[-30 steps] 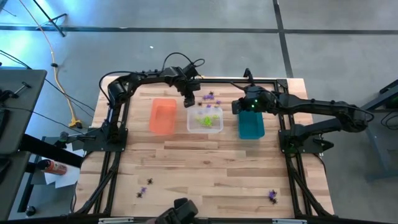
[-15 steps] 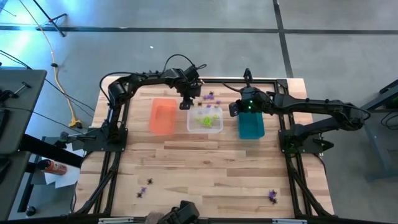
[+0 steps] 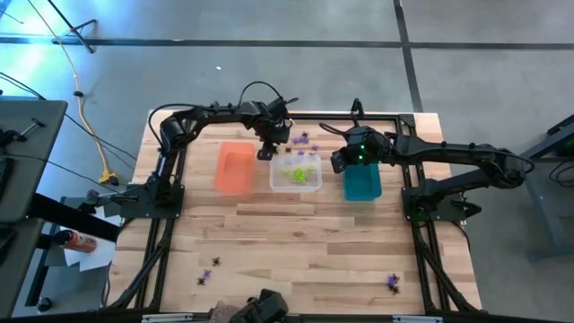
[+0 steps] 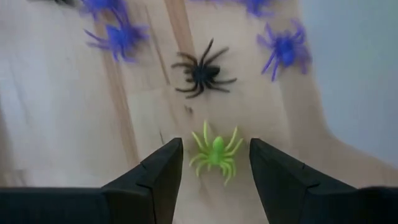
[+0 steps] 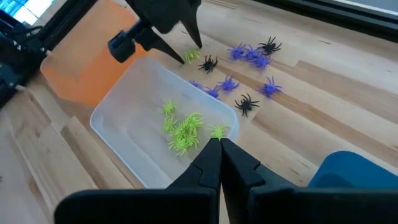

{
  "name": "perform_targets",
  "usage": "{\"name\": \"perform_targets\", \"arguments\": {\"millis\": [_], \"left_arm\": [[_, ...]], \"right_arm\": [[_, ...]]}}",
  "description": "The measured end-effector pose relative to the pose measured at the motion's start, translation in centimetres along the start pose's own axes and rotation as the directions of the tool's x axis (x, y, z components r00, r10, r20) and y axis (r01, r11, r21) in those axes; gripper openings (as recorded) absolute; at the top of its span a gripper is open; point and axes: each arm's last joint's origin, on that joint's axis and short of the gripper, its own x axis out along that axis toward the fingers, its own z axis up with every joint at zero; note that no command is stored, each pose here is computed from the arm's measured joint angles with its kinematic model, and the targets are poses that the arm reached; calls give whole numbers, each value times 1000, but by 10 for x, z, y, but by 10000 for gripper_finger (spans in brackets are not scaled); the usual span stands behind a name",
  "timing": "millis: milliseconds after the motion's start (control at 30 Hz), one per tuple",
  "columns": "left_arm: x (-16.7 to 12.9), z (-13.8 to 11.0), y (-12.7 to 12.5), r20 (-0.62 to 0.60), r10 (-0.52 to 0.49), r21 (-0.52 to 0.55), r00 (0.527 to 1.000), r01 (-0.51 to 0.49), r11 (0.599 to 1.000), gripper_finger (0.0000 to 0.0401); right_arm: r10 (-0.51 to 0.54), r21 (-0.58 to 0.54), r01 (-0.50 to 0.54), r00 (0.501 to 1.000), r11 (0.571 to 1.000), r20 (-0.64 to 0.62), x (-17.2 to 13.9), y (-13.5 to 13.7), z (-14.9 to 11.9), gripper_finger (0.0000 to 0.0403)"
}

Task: Sort Halloween decoration
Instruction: Put the green spider toy into the transparent bin

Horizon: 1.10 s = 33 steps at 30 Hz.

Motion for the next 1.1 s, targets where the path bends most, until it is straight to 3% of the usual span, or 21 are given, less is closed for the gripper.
{"name": "perform_targets", "arguments": {"millis": [233,433,567,700,833,933,1100], "left_arm": [[8,3,-1,-24,29,-15,999,-29,999,154],[4,0,8,-34,65,-109,997,-69,992,17],[-9,-8,21,-36,98,-183,995,-103,978,5],[-48,-12,35,40,181,-243,983,-166,956,1],[-81,-25,43,163,159,-362,974,-91,928,0],[-109,-25,45,309,152,-419,939,-9,908,0],[-141,0,21,477,83,-361,875,109,926,0]], "right_arm": [[0,-18,0,1000,1000,-1,0,0,0,0],[3,-20,-3,1000,1000,4,0,0,0,0],[37,-37,-36,998,999,51,-5,3,5,0],[81,-79,-72,990,994,118,-16,5,10,0],[112,-108,-94,978,990,176,-27,5,15,0],[128,-126,-104,971,987,202,-33,5,17,0],[157,-147,-127,963,981,218,-34,7,19,0]]}}
